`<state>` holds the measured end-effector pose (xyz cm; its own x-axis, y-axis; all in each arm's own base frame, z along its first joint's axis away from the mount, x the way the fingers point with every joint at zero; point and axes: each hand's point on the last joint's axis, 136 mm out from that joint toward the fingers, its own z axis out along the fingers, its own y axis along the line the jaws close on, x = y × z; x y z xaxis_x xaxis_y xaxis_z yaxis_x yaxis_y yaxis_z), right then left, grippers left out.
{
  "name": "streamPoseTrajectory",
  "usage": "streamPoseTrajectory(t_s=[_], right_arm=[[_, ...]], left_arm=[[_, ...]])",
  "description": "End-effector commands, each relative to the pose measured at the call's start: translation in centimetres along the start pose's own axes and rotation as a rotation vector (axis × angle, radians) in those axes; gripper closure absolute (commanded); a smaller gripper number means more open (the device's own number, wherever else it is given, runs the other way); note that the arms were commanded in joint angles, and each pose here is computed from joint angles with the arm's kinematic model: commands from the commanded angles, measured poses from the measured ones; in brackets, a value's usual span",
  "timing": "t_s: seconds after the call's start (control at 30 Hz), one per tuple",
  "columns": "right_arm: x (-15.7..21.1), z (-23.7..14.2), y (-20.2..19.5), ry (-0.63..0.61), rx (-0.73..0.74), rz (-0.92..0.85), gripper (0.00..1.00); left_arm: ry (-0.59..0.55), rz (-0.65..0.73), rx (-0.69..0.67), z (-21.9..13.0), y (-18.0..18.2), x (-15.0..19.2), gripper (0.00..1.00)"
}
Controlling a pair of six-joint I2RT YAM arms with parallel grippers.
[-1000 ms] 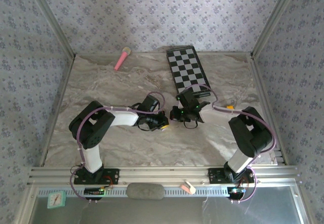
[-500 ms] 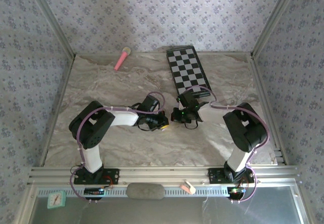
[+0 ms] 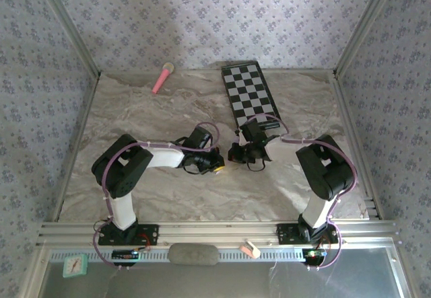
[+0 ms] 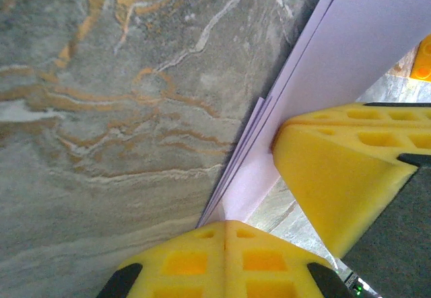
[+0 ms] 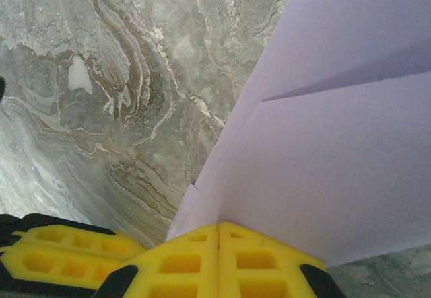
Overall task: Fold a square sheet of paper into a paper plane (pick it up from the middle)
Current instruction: Fold the wing for the fifth time at the center of the table.
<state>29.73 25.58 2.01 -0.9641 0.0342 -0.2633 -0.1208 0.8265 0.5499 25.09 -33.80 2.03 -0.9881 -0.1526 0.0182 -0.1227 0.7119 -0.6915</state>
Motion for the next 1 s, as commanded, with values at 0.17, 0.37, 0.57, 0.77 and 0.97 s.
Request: streamPoseTrajectory(t_s=[0.17, 0.37, 0.57, 0.77, 0.97], right_arm=[[2.5, 1.5, -4.4, 0.066, 0.131, 0.028, 0.99], [3.3, 1.8, -3.9, 0.092, 0.107, 0.032, 0.99], [3.5, 1.8, -3.8, 0.101, 0.103, 0.03, 1.0], [3.9, 2.0, -4.4, 0.125, 0.129, 0.025, 1.0], [4.4, 2.2, -5.3, 0.16, 0.17, 0.012, 1.0]], left_arm=[[0.022, 0.043, 0.01, -0.7, -0.6, 0.5, 0.94], [0.015, 0.104, 0.043, -0.3, -2.3, -0.4, 0.9], [0.026, 0.091, -0.023, 0.3, -0.3, -0.2, 0.91], [0.029, 0.083, -0.1, 0.3, 1.9, 0.0, 0.93], [0.057, 0.06, -0.122, 0.1, 4.2, 1.3, 0.93]])
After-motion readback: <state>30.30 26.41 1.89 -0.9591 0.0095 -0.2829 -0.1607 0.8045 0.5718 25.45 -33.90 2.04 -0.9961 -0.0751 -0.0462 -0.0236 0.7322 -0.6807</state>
